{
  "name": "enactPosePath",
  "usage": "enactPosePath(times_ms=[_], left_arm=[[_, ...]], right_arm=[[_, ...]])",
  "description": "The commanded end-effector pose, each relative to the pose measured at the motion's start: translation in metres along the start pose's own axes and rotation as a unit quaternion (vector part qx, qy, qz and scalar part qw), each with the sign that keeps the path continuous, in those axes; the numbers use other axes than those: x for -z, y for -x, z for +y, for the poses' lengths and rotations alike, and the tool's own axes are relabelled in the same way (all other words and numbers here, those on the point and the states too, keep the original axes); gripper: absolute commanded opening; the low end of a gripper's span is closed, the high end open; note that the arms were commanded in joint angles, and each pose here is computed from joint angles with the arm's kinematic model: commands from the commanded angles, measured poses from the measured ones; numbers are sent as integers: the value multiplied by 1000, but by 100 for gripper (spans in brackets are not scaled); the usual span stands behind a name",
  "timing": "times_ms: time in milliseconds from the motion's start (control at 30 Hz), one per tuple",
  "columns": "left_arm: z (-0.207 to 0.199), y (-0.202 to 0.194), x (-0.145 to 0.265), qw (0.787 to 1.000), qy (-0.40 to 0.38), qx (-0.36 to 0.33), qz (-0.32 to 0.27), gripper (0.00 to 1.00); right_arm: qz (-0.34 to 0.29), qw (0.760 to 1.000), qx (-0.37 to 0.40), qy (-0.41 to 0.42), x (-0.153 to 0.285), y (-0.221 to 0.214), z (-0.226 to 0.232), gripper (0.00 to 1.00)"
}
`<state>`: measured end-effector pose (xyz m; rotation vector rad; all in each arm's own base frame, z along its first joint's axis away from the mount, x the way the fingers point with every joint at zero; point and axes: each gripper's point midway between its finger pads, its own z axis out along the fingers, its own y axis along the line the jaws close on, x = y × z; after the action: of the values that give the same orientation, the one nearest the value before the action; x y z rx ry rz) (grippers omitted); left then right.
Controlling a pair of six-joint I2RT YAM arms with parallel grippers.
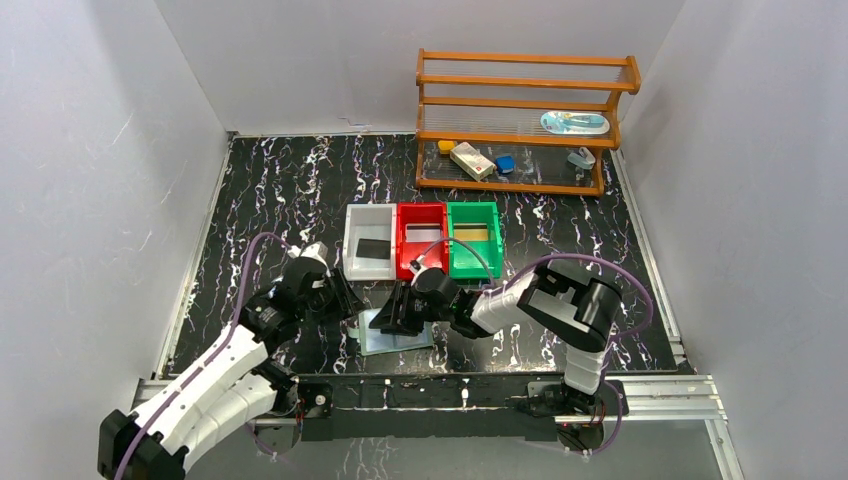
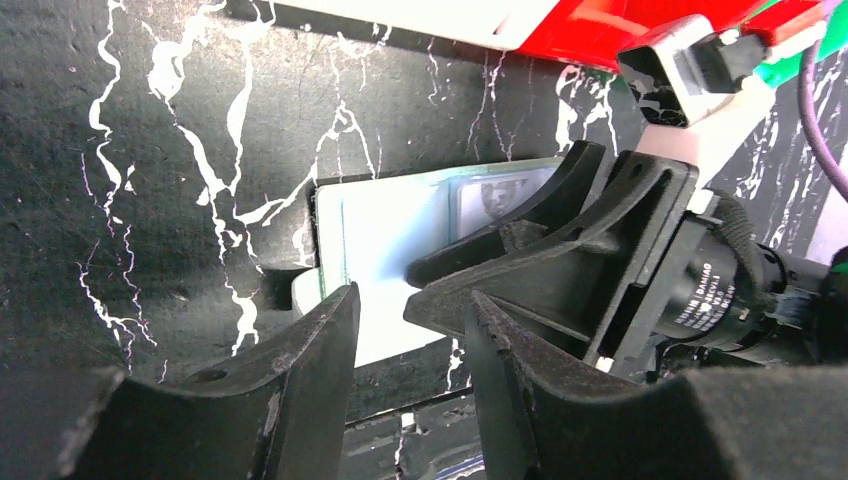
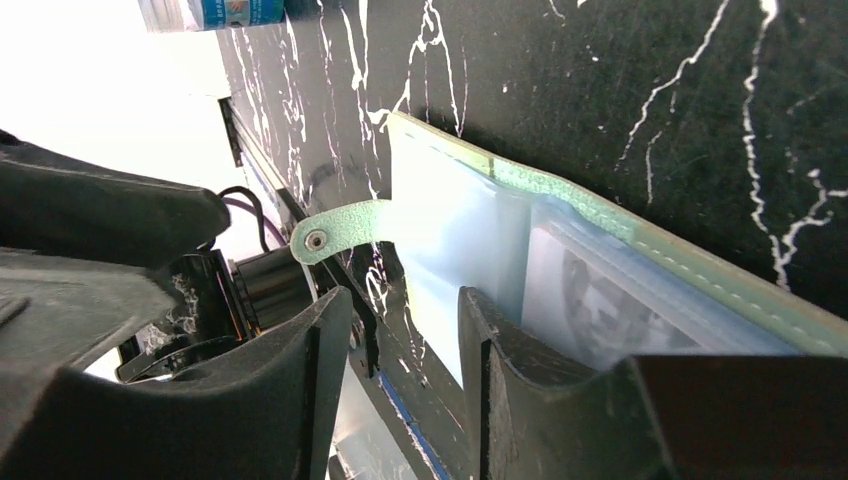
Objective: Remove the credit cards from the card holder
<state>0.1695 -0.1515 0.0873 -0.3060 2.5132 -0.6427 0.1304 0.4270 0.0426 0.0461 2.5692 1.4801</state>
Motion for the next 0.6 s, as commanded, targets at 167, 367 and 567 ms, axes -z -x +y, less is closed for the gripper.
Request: enactPosePath(times_ms=[167,367,567], left_arm=[[-25,-2,3,998,-57,-18,22,37],[-55,-13,-2,987,-138,-47,70,34],[-52,-30,-16,982,-139,-53,120,31]], right_arm=[[-48,997,54,28,29,16,42,50],[-113,990,56,-65,55,36,13,51],[-162,976,43,-141,84,45,-22,52]])
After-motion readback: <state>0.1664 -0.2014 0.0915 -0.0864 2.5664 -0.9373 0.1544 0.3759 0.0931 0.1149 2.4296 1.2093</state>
